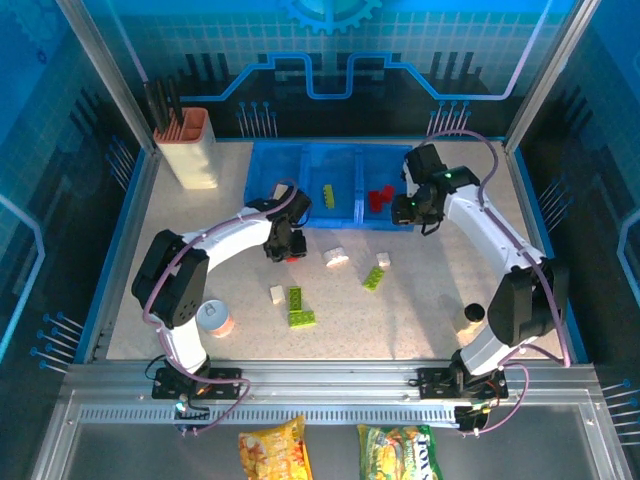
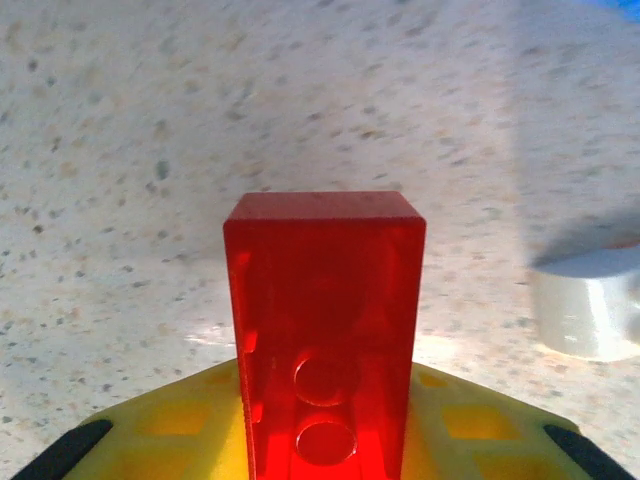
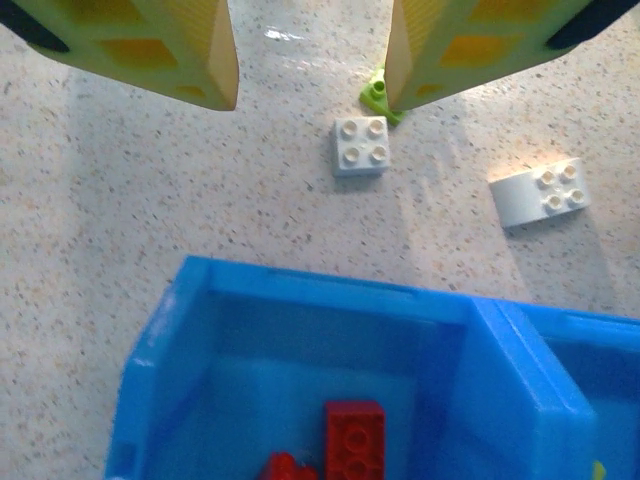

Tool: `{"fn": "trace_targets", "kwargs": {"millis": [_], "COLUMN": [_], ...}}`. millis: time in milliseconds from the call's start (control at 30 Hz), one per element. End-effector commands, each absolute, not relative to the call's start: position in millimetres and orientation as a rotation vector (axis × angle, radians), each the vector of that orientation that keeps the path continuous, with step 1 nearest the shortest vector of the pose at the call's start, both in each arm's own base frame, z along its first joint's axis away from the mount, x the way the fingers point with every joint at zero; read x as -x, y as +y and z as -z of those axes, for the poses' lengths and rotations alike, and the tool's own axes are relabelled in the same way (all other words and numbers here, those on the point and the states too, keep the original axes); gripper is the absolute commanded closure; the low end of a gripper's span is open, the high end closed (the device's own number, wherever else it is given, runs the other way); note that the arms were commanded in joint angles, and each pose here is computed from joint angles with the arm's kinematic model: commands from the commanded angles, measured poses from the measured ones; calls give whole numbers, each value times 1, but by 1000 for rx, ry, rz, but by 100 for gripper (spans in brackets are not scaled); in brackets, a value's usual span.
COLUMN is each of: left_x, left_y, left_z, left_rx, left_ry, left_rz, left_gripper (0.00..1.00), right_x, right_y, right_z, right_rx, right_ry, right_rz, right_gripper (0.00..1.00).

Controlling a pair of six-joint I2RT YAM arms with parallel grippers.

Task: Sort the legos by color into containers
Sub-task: Pick up the lego from the center of the table, then place the lego in the container.

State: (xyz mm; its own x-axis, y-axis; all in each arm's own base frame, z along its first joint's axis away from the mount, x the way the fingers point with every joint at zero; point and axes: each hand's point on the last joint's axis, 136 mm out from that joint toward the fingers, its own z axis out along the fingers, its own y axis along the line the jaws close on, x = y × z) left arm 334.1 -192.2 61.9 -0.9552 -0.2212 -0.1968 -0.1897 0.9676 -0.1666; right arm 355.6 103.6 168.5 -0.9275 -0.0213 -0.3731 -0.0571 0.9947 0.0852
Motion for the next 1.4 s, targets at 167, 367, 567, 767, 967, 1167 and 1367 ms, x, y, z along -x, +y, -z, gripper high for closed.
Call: {"fn": "trace_targets", "kwargs": {"millis": [167, 367, 567, 767, 967, 1167, 1367], "left_x": [-350, -367, -387, -409, -428, -448, -466], "left_y": [-237, -277, -325, -366, -398, -426, -445], "left_z": [-90, -112, -139, -160, -172, -172, -161], "left_rx": [151, 41, -76, -180, -237, -264, -277], "left_ry": [2877, 2824, 2723, 2633, 2556, 2477, 2436], "left_rz": [320, 408, 544, 624, 701, 768, 794], "left_gripper": [66, 67, 67, 67, 68, 69, 69], "right_x": [-336, -326, -319, -314, -308, -304, -301], "right_y": [73, 54, 44, 44, 41, 36, 34], "right_z": [-167, -166, -166, -166, -170, -173, -177], "right_rx": [-43, -97, -139, -155, -165, -178, -181], "right_ry": [2756, 2753, 2745, 2741, 2729, 2718, 2710], "right_rz": [-130, -126, -140, -151, -132, -112, -108], "right_gripper": [57, 57, 57, 57, 57, 58, 58]}}
